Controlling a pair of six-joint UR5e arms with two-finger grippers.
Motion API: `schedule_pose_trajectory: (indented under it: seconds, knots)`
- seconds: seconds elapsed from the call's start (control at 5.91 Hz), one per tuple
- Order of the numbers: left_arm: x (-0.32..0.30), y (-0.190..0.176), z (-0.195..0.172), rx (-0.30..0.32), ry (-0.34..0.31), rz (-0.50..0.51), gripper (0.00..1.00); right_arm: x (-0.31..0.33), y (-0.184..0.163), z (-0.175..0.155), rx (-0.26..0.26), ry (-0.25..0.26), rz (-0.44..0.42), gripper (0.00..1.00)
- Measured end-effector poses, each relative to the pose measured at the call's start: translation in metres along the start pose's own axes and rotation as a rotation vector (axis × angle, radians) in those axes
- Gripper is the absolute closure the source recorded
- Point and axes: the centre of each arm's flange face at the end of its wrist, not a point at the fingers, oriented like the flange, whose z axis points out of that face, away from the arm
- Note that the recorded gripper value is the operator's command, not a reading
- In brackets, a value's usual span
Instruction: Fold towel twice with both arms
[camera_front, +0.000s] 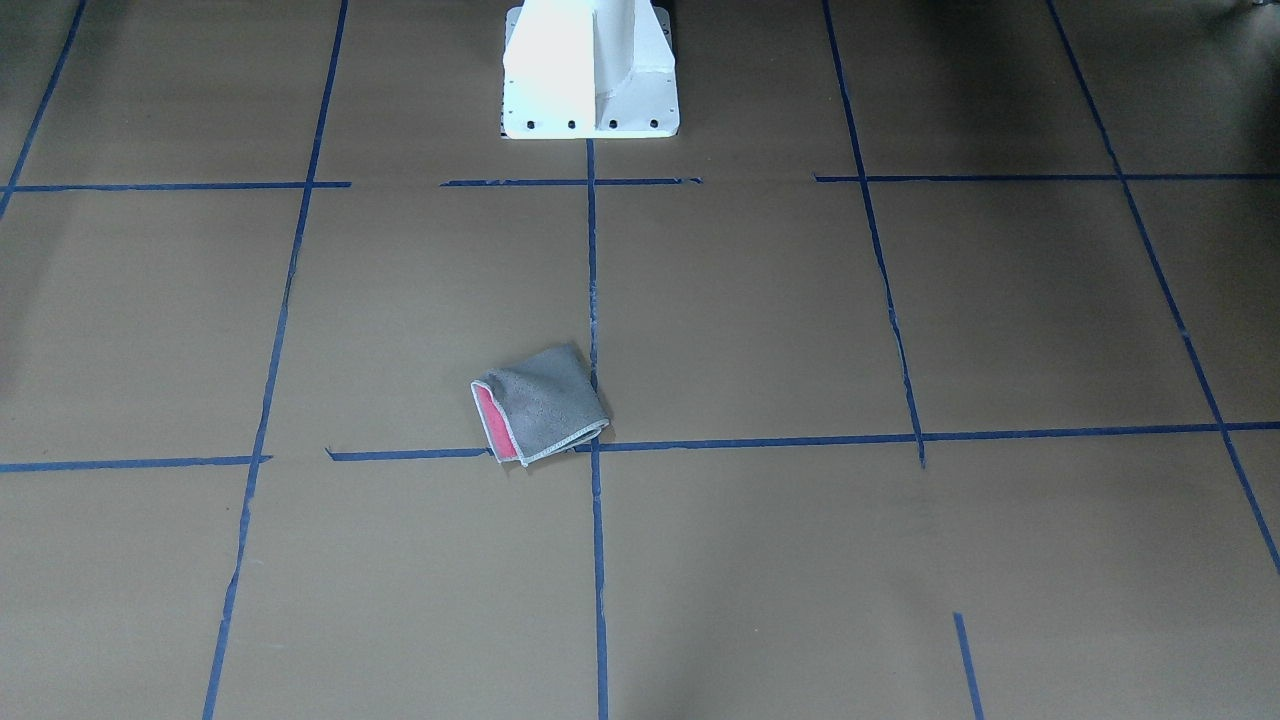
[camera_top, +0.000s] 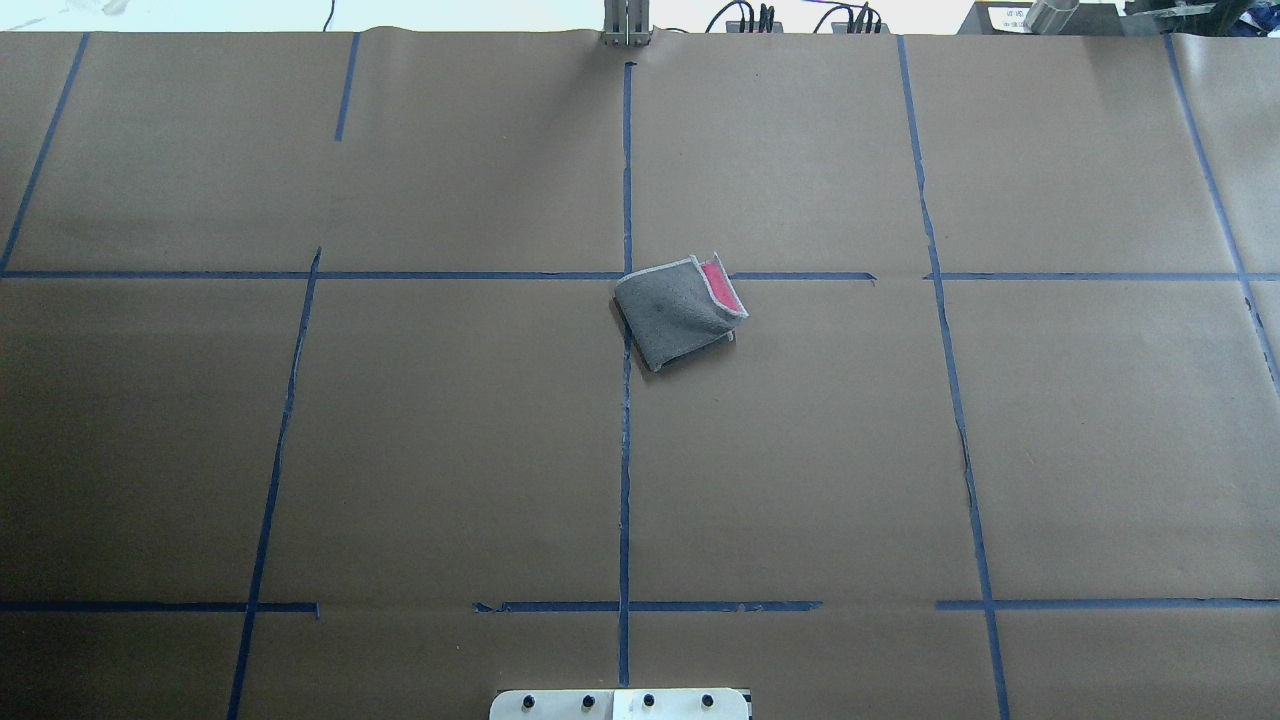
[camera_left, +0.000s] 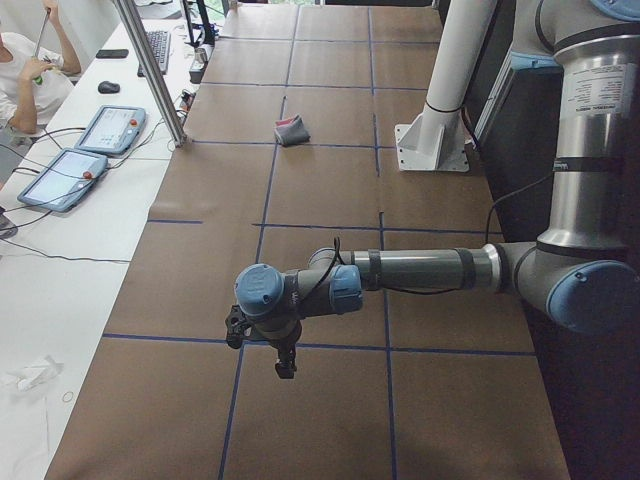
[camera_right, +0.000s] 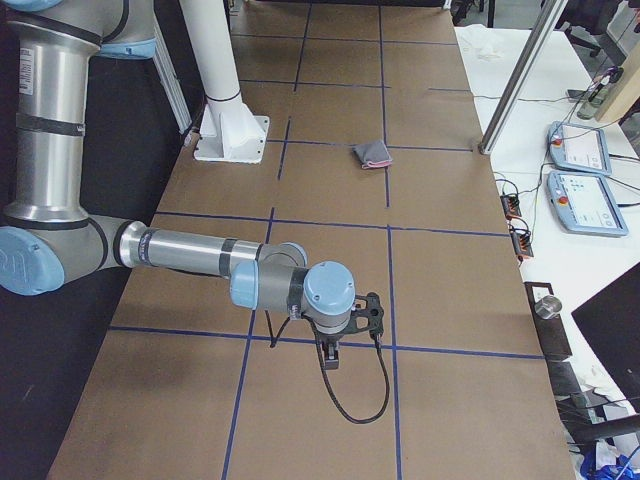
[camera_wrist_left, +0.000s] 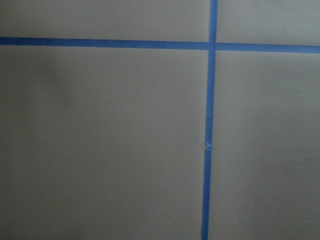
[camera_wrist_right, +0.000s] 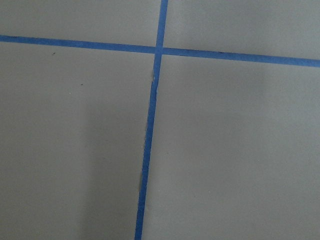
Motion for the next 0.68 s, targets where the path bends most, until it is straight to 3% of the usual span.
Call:
schedule_pose_trajectory:
  seconds: [0.68]
  knots:
    - [0.0,0.001,-0.002,0.005,-0.001,-0.007,0.0,-0.012,-0.006,-0.011,0.025,-0.001,0.142,0.0]
